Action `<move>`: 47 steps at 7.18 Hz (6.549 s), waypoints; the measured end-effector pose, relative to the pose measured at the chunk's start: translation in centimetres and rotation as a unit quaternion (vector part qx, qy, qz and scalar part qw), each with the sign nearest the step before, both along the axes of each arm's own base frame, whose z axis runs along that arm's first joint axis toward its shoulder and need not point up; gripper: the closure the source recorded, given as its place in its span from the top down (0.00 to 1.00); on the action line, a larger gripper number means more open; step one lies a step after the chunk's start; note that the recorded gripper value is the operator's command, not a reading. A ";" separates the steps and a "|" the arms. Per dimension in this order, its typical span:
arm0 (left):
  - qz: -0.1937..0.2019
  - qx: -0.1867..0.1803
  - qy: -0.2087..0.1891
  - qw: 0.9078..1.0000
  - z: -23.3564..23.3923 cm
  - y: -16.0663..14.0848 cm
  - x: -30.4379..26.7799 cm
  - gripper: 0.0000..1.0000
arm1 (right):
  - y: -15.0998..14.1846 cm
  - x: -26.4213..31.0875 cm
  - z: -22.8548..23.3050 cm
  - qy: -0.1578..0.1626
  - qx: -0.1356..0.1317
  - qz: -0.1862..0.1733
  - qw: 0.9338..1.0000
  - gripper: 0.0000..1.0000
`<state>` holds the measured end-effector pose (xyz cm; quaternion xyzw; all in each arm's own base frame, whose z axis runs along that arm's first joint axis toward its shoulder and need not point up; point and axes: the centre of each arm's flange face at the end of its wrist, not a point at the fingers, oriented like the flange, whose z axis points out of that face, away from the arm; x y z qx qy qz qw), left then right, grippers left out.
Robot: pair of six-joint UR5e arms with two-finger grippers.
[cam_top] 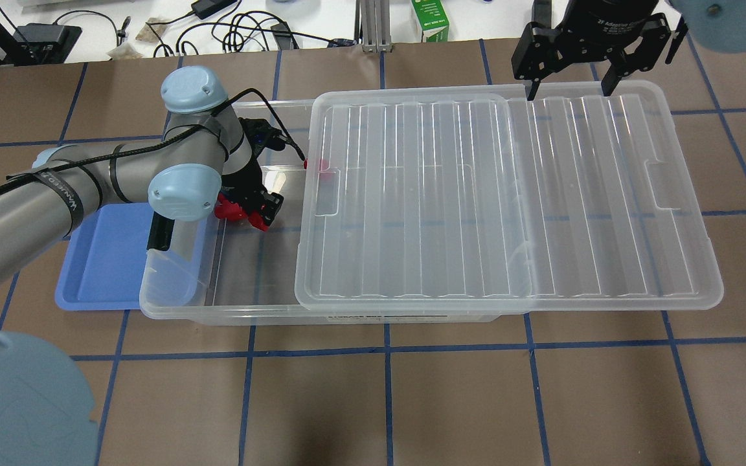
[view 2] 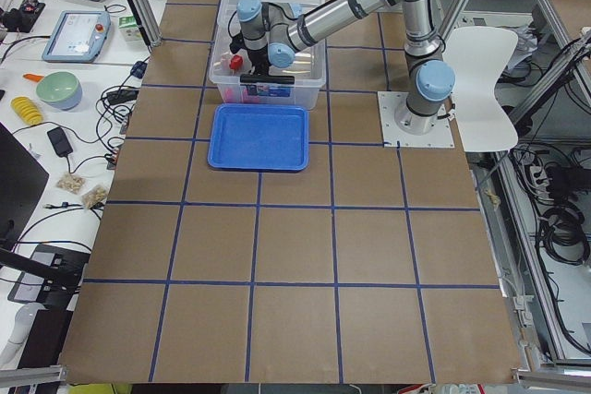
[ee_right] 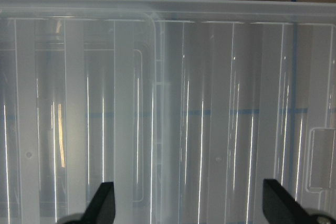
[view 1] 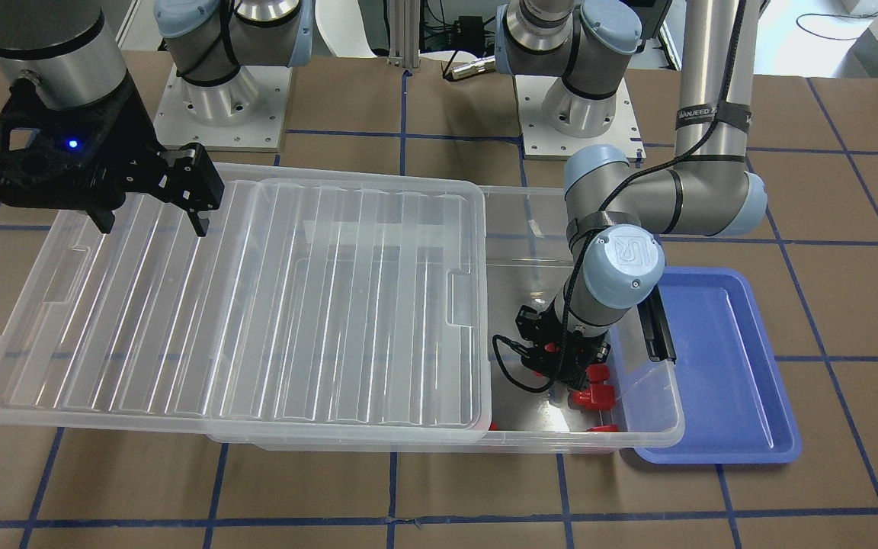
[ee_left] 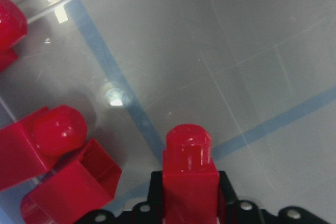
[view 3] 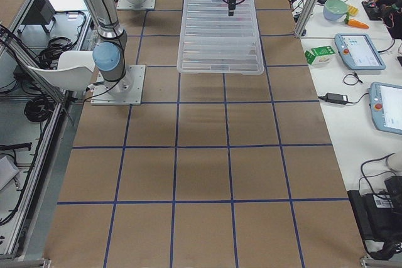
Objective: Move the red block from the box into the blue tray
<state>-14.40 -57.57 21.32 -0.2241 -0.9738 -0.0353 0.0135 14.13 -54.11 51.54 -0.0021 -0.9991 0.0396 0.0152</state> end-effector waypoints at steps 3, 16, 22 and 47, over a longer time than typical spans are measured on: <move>0.078 -0.016 -0.005 0.997 4.7 0.2 0.1 0.00 | 0.0 0.0 0.1 0.001 0.000 0.000 1.000 1.00; 0.274 0.024 -0.016 0.961 6.6 -2.8 25.4 0.00 | 3.3 -24.7 1.9 0.004 0.035 0.041 0.999 1.00; 0.266 0.048 -0.012 0.963 -2.2 -4.2 26.0 1.00 | 2.8 -28.4 -14.2 0.027 0.015 0.061 0.998 1.00; 0.172 0.000 -0.035 0.984 25.6 7.9 4.5 1.00 | 5.1 -5.2 -1.5 0.006 -0.010 0.019 1.000 1.00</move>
